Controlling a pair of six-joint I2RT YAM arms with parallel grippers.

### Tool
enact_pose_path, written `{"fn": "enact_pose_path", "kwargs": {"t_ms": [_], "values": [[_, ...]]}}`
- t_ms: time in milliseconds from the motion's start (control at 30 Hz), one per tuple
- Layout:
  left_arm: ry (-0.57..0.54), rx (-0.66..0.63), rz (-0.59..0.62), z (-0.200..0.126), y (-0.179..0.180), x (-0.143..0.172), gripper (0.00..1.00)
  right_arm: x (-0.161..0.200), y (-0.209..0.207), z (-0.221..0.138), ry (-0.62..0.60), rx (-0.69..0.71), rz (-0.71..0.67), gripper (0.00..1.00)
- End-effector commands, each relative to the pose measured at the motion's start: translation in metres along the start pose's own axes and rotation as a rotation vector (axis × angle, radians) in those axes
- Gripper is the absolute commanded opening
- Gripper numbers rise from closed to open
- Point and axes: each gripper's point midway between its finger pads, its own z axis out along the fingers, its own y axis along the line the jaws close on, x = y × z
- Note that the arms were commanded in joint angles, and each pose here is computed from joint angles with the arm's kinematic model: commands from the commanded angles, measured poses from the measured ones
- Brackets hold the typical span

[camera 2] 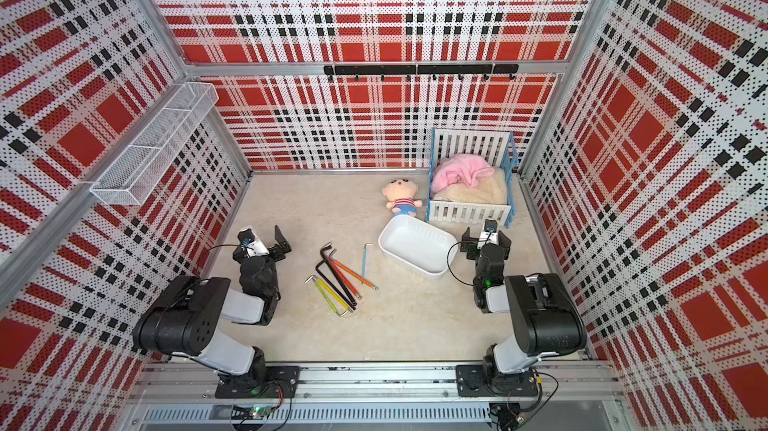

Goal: Put the hex key on the desktop into the storage box
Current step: Pick up the Allen key from the center of the board.

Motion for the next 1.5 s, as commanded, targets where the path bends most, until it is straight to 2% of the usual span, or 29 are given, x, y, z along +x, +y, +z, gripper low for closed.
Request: {"fn": "enact_pose_path", "kwargs": {"t_ms": [0,767,900,967,1067,1167,1267,1300,1333,1367,1400,1433,1467], "values": [[-0.03,0.007,-0.014,0.001,-0.002,-0.008,0.99,-0.005,-0.002,0.001,-0.018,0.003,0.016,1.0],[-0.029,0.008,-0.014,0.001,-0.002,-0.008,0.99,-0.007,-0.001,0.0,-0.026,-0.004,0.016,1.0],[-0.04,0.008,0.013,-0.001,-0.009,-0.018,0.99,-0.021,0.006,0.009,0.051,-0.028,-0.018,1.0],[-0.035,-0.012,0.059,-0.003,-0.018,-0.026,0.99,-0.039,0.007,0.011,0.048,-0.029,-0.02,1.0],[-0.07,-0.028,0.097,-0.011,-0.031,-0.046,0.99,-0.081,0.002,-0.002,-0.059,-0.017,0.026,1.0],[-0.122,0.025,0.039,-0.02,-0.052,-0.078,0.99,-0.138,0.003,-0.015,-0.142,0.0,0.026,1.0],[-0.178,0.05,-0.046,-0.026,-0.071,-0.128,0.99,-0.221,0.021,-0.044,-0.273,-0.031,-0.002,1.0],[-0.194,0.071,-0.107,-0.027,-0.078,-0.147,0.99,-0.253,0.025,-0.057,-0.319,-0.035,0.03,1.0],[-0.16,0.095,-0.167,-0.026,-0.086,-0.154,0.99,-0.279,0.021,-0.067,-0.34,-0.03,0.111,1.0],[-0.062,0.153,-0.229,-0.023,-0.1,-0.155,0.99,-0.293,0.01,-0.07,-0.303,-0.004,0.269,1.0],[0.05,0.218,-0.275,-0.024,-0.115,-0.152,0.99,-0.283,-0.008,-0.063,-0.168,0.071,0.493,1.0],[0.088,0.223,-0.368,-0.023,-0.115,-0.15,0.99,-0.261,-0.02,-0.059,-0.014,0.153,0.656,1.0],[0.134,0.229,-0.516,-0.016,-0.11,-0.144,0.99,-0.259,-0.035,-0.055,0.027,0.225,0.771,1.0]]}}
